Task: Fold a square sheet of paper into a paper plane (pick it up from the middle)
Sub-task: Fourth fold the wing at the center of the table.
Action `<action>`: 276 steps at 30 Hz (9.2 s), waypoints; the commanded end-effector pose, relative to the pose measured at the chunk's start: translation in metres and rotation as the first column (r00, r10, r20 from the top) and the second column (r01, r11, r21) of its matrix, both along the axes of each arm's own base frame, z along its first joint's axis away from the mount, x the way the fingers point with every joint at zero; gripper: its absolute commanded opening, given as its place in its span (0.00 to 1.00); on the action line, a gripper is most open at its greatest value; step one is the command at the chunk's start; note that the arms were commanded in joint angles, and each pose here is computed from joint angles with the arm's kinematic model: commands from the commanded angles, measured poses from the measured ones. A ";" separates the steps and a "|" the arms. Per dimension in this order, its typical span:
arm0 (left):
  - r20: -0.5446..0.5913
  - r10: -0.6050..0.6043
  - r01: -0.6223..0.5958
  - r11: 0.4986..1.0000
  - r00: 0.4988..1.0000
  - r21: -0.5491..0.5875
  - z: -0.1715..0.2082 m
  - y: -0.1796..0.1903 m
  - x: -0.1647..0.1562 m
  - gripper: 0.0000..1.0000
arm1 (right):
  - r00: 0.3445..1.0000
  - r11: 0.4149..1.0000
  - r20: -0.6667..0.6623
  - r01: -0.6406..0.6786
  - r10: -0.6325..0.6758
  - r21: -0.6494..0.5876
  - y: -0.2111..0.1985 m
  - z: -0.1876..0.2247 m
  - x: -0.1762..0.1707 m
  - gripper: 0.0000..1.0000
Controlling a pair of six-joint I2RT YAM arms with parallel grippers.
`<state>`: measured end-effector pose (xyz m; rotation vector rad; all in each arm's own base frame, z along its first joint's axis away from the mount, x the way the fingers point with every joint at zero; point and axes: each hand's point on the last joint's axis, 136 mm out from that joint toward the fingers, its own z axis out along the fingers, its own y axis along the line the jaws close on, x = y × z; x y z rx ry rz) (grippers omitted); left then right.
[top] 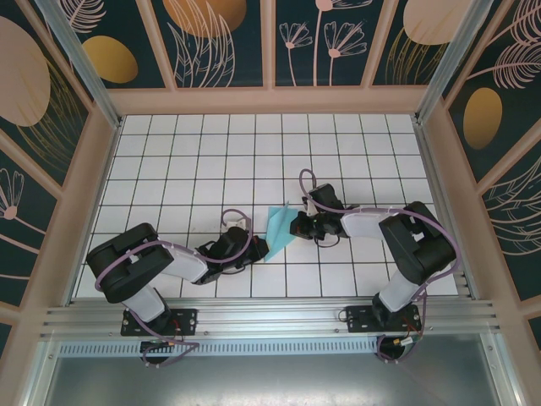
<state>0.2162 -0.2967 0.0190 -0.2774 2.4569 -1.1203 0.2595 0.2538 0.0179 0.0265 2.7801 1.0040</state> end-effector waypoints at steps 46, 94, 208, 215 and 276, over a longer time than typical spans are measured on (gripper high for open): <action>0.065 -0.010 0.004 0.997 0.998 0.083 0.016 0.003 0.014 0.19 | 0.989 0.980 0.060 -0.139 0.132 0.140 0.061 0.021 0.007 0.05; 0.037 -0.098 0.098 0.995 0.995 -0.004 0.016 -0.018 0.006 0.09 | 0.986 0.974 0.082 -0.158 0.147 0.163 0.065 0.034 0.006 0.05; -0.114 0.087 -0.079 0.994 0.990 0.072 -0.024 0.013 0.006 0.05 | 0.977 0.967 0.033 -0.215 0.212 0.139 0.062 0.004 0.008 0.05; -0.102 0.109 -0.100 0.991 0.989 0.084 -0.017 0.019 0.008 0.19 | 0.981 0.976 0.000 -0.194 0.195 0.096 0.056 -0.014 0.008 0.05; -0.252 0.060 -0.039 0.995 0.966 0.089 -0.052 0.022 -0.003 0.00 | 0.982 0.964 0.104 -0.173 0.155 0.202 0.047 0.046 0.019 0.08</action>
